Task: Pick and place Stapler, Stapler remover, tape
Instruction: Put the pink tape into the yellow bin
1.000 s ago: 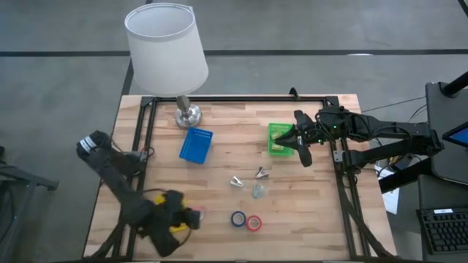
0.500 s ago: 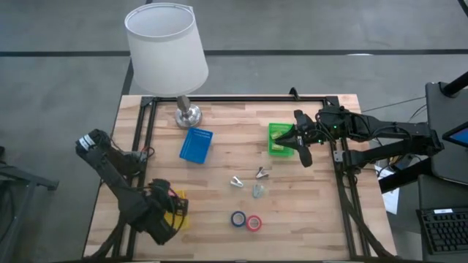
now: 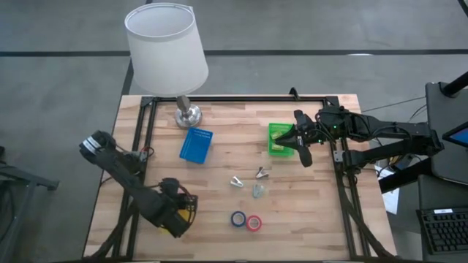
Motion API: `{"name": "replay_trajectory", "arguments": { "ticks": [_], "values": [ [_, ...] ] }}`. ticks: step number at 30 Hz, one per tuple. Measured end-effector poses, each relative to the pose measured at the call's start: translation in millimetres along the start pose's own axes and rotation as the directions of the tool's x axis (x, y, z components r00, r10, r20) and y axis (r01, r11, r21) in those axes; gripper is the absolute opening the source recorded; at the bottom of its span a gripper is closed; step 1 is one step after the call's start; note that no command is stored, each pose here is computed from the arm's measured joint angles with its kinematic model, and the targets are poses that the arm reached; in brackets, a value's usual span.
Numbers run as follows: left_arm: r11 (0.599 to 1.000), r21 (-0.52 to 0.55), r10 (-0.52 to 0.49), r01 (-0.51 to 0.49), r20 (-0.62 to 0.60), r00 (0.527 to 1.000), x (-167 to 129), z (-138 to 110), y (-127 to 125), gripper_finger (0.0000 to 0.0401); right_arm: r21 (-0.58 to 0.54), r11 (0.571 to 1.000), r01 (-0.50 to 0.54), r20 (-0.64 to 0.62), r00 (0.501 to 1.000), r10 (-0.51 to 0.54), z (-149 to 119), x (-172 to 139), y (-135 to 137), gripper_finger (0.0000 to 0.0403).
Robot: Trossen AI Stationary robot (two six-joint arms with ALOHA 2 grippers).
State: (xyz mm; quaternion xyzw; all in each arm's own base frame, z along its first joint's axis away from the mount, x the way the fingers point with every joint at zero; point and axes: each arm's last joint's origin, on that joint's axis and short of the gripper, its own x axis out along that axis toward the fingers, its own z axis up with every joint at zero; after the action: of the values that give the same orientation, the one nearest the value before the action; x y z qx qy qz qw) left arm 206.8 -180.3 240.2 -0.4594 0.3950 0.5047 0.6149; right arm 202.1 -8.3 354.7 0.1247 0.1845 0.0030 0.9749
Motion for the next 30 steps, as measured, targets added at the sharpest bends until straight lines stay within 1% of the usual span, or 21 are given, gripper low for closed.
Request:
{"name": "replay_trajectory", "arguments": {
  "ticks": [6,10,13,15,17,18,19,21,24,25,28,30],
  "values": [
    [1.000,0.008,0.017,-0.018,0.007,1.000,5.3,-3.0,-1.7,0.0114,-0.008,1.000,0.004,0.002,1.000,-0.004,0.2,-0.1,-0.7,0.0043],
    [1.000,0.014,0.022,-0.022,-0.003,1.000,2.2,-2.4,-1.9,0.0114,-0.018,1.000,0.004,0.002,1.000,-0.004,0.3,-0.1,-0.7,0.0043],
    [0.995,0.051,0.086,-0.084,-0.030,0.996,-0.5,-2.6,2.2,0.0114,-0.018,1.000,0.004,0.002,1.000,-0.004,0.3,-0.1,-0.7,0.0043],
    [0.994,0.066,0.090,-0.087,-0.031,0.995,0.5,-3.4,4.1,0.0113,-0.019,1.000,0.004,0.002,1.000,-0.004,0.3,-0.1,-0.7,0.0043],
    [0.984,0.143,0.114,-0.105,-0.057,0.992,1.8,-4.3,5.5,0.0113,-0.025,1.000,0.004,0.003,1.000,-0.004,0.3,-0.1,-0.8,0.0043],
    [0.979,0.154,0.142,-0.130,-0.070,0.987,1.9,-4.1,6.8,0.0114,-0.025,1.000,0.004,0.002,1.000,-0.004,0.3,-0.1,-0.7,0.0043],
    [0.975,0.147,0.180,-0.168,-0.073,0.981,2.4,-3.3,9.2,0.0114,-0.025,1.000,0.004,0.003,1.000,-0.004,0.3,-0.1,-0.7,0.0043],
    [0.974,0.115,0.204,-0.196,-0.063,0.977,3.4,-2.3,11.3,0.0116,-0.025,1.000,0.004,0.003,1.000,-0.004,0.3,-0.1,-0.8,0.0043],
    [0.977,0.070,0.204,-0.199,-0.059,0.977,3.7,-2.2,11.6,0.0116,-0.032,0.999,0.005,0.003,1.000,-0.005,0.3,-0.1,-0.8,0.0043],
    [0.981,0.065,0.186,-0.182,-0.051,0.981,4.1,-2.2,10.6,0.0116,-0.038,0.999,0.005,0.003,1.000,-0.005,0.4,-0.1,-0.8,0.0043],
    [0.997,0.052,0.051,-0.050,-0.035,0.998,4.9,-5.0,1.8,0.0116,-0.040,0.999,0.005,0.003,1.000,-0.005,0.4,-0.1,-0.8,0.0043],
    [0.999,0.044,0.026,-0.025,-0.039,0.999,6.3,-5.7,-0.3,0.0117,-0.041,0.999,0.006,0.003,1.000,-0.006,0.3,-0.1,-0.8,0.0043]
  ]
}}
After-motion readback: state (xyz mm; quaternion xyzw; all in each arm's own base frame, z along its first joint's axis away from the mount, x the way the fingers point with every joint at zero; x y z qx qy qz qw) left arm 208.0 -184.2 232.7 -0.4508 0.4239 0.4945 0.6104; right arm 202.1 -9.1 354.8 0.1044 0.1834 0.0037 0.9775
